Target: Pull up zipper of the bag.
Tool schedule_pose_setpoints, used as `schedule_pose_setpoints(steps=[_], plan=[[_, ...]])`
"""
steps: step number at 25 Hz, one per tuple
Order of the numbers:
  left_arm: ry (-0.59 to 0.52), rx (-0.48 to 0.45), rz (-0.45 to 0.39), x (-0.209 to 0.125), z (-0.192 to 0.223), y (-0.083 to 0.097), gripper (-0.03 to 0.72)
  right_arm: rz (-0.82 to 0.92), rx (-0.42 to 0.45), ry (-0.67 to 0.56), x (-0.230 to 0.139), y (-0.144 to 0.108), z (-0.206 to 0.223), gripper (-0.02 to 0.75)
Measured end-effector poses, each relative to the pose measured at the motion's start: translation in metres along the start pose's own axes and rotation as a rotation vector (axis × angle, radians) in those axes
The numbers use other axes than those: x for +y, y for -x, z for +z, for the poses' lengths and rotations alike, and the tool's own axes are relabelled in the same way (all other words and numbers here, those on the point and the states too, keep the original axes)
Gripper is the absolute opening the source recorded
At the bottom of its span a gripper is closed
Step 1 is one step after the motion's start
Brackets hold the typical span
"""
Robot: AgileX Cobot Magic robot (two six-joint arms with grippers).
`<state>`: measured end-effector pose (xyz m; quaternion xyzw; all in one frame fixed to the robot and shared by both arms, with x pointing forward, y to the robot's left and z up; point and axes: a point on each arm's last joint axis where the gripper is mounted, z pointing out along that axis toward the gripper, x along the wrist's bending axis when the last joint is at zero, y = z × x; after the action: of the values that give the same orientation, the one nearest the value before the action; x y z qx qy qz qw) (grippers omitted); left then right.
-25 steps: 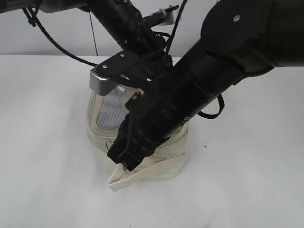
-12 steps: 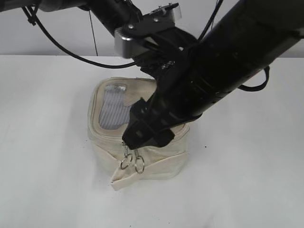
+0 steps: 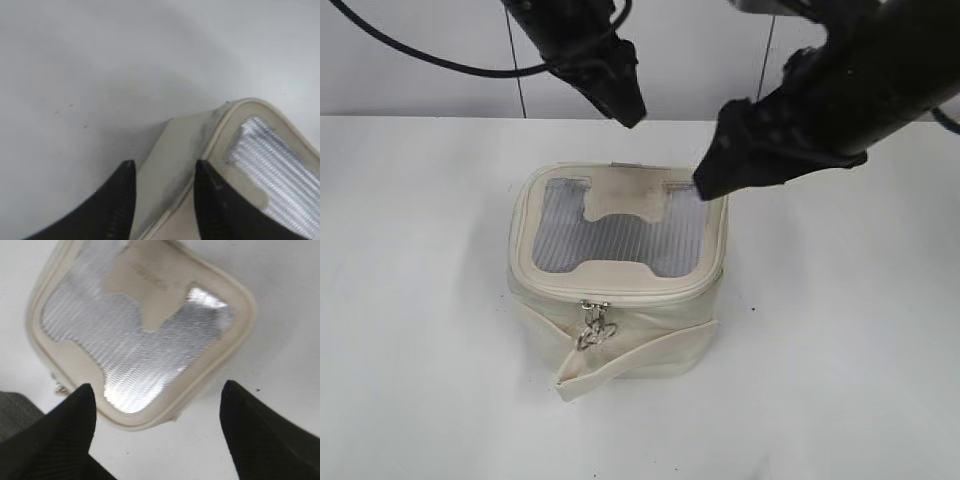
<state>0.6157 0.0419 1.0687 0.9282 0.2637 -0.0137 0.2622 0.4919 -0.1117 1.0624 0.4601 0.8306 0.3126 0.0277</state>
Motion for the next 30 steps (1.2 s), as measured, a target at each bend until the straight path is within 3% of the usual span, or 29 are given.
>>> schedule_pose_setpoints(steps=[7, 14, 17, 22, 30], plan=[[-0.008, 0.272, -0.176, -0.018, -0.058, -0.033, 0.306, 0.19, -0.177, 0.048, 0.001, 0.078, -0.021, 0.596], [0.069, 0.512, -0.535, -0.059, -0.13, -0.083, 0.306, 0.359, -0.43, 0.041, -0.015, 0.143, -0.048, 0.596], [0.08, 0.566, -0.626, -0.087, -0.159, -0.089, 0.306, 0.396, -0.481, -0.033, -0.026, 0.155, -0.055, 0.596], [0.062, 0.593, -0.744, -0.138, -0.19, -0.066, 0.306, 0.403, -0.544, -0.124, -0.038, 0.154, -0.069, 0.595], [0.071, 0.587, -0.763, -0.205, -0.197, 0.018, 0.305, 0.406, -0.571, -0.145, -0.085, 0.118, -0.108, 0.595]])
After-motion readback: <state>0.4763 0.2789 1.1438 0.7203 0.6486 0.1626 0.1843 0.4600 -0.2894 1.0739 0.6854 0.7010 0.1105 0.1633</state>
